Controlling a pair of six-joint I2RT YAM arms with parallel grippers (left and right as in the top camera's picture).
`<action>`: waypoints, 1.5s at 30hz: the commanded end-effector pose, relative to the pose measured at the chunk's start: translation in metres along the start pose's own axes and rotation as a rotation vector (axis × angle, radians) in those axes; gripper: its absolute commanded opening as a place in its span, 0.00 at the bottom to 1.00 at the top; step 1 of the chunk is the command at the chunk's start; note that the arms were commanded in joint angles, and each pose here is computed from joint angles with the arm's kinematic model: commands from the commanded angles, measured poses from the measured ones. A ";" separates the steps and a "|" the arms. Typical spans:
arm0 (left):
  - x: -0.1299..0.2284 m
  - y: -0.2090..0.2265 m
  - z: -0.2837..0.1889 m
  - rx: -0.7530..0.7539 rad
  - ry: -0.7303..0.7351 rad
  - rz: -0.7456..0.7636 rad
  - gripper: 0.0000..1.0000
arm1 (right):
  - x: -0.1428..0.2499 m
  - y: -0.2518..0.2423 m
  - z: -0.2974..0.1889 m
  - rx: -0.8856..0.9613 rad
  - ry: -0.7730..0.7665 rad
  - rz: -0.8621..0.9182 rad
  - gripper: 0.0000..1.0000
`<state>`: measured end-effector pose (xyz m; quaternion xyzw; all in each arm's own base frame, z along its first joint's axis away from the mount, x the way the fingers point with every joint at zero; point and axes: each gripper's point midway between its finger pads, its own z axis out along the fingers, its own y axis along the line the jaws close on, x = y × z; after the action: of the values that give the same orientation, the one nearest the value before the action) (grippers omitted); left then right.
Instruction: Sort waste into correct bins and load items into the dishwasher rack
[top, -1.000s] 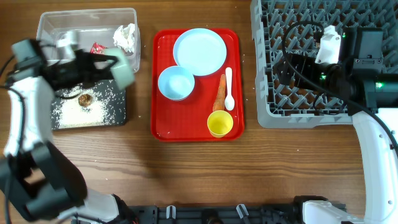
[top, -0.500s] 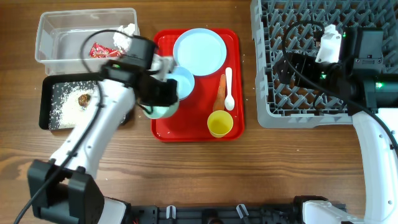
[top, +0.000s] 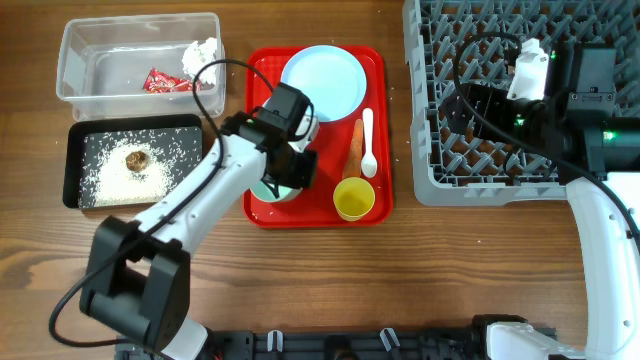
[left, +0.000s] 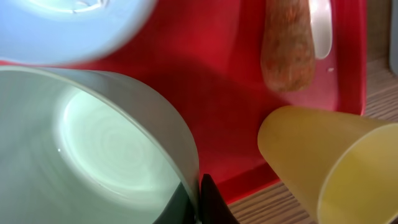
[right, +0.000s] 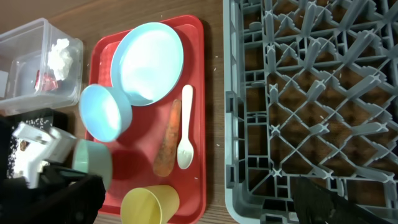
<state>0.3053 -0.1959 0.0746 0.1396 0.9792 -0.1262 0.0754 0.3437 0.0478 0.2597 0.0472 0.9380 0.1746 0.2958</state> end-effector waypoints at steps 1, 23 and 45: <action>0.011 -0.008 0.011 -0.013 0.036 0.014 0.04 | -0.006 0.000 -0.001 0.005 -0.015 -0.008 1.00; -0.010 -0.043 -0.022 0.057 -0.027 0.075 0.74 | 0.000 0.003 0.015 -0.024 0.041 0.000 1.00; -0.009 -0.058 0.020 0.062 0.019 0.121 0.40 | 0.003 -0.004 0.030 -0.012 0.084 0.013 1.00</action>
<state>0.2977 -0.2477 0.0664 0.1939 0.9690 -0.1399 0.0621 0.3562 0.0493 0.2299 0.0536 0.9498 0.1767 0.2527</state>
